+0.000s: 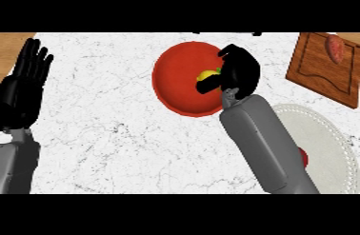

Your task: Pick the lemon from the placemat and place it in the bowl

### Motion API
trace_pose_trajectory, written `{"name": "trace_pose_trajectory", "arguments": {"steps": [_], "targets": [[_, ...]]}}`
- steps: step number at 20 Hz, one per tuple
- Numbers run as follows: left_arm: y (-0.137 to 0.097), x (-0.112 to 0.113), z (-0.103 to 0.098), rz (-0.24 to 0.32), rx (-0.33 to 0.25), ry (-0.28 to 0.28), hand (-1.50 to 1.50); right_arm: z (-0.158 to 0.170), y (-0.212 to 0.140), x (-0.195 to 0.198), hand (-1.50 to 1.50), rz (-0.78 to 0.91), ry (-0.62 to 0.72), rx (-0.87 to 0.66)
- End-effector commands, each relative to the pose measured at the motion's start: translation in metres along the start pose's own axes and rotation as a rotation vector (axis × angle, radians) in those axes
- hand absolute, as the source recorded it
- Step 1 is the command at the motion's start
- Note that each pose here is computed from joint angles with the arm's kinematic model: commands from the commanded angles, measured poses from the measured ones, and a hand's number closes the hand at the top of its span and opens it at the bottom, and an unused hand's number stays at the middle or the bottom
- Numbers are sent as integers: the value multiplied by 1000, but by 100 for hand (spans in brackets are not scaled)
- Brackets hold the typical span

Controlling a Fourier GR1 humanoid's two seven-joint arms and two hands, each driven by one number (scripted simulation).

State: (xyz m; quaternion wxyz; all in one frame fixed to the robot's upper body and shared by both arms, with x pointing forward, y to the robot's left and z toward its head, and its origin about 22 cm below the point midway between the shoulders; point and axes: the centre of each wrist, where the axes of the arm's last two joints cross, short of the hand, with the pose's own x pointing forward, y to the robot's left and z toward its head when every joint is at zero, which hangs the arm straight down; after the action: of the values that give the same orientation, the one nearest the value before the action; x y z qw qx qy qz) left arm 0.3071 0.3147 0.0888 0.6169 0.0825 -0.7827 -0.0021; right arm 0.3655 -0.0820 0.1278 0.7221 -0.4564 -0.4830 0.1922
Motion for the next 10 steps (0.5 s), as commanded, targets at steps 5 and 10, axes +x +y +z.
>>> {"name": "trace_pose_trajectory", "arguments": {"steps": [5, 10], "targets": [[0, 4, -2, 0, 3, 1, 0, -13, 20, -14, -150, -399, 38, -154], [5, -2, -1, -15, 26, 11, 0, -21, 18, -4, -150, -487, -6, -375]]}}
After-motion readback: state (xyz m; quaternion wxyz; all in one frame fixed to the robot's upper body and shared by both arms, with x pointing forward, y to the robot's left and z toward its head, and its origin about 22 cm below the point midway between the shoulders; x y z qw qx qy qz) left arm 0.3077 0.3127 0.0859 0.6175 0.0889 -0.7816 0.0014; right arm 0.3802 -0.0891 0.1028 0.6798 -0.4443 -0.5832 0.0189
